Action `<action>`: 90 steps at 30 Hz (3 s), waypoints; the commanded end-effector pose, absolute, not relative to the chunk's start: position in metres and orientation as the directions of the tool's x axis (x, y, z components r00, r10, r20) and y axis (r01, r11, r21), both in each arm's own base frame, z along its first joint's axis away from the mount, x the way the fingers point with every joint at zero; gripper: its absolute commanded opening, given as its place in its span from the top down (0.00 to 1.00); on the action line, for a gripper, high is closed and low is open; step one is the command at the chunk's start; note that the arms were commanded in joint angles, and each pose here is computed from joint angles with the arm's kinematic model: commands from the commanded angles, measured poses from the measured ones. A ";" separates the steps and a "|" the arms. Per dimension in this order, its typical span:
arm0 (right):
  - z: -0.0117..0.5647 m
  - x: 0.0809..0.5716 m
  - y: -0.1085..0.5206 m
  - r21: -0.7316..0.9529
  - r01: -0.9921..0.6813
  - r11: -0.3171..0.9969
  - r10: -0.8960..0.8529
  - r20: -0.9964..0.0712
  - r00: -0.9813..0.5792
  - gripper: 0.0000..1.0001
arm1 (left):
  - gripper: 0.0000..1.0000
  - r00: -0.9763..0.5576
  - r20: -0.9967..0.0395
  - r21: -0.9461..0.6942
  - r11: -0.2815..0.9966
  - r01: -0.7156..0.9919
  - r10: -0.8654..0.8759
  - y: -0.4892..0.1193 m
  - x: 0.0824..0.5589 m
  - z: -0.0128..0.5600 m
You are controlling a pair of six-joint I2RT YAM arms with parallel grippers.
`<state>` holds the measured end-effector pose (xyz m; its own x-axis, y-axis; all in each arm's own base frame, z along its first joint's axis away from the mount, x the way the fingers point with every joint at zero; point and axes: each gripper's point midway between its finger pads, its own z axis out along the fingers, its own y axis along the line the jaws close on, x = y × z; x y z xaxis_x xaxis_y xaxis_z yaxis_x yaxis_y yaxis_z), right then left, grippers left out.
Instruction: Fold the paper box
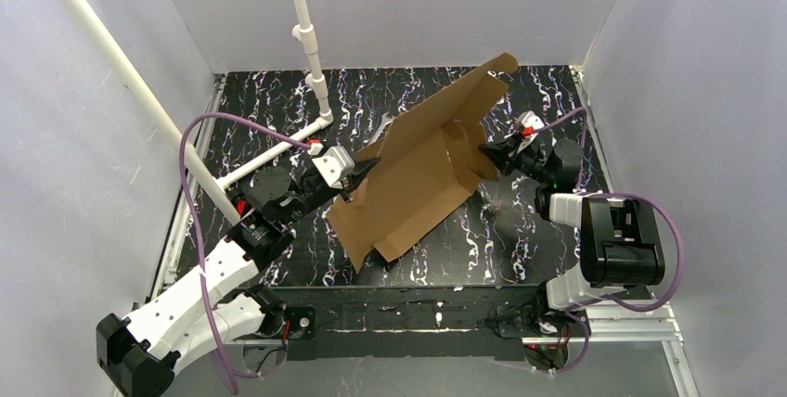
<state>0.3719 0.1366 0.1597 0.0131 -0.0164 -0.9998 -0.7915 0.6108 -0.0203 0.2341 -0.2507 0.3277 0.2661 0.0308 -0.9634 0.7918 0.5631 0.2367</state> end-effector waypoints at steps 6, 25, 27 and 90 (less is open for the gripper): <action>0.171 0.344 0.144 -0.158 -0.837 0.524 -0.098 -0.987 0.125 0.86 | 1.00 0.294 -0.956 0.248 0.493 0.834 -0.016 -0.257 0.216 0.336; 0.179 0.334 0.141 -0.077 -0.856 0.511 -0.121 -0.993 0.017 0.65 | 1.00 0.279 -0.960 0.238 0.469 0.851 -0.018 -0.253 0.205 0.321; 0.179 0.331 0.142 -0.072 -0.870 0.488 -0.128 -0.992 0.011 0.65 | 1.00 0.279 -0.960 0.238 0.466 0.852 -0.020 -0.253 0.204 0.322; 0.184 0.357 0.108 -0.022 -0.679 0.734 -0.072 -0.996 -0.046 0.99 | 0.28 -0.275 -0.957 -0.265 0.669 0.695 -0.092 -0.226 0.206 0.349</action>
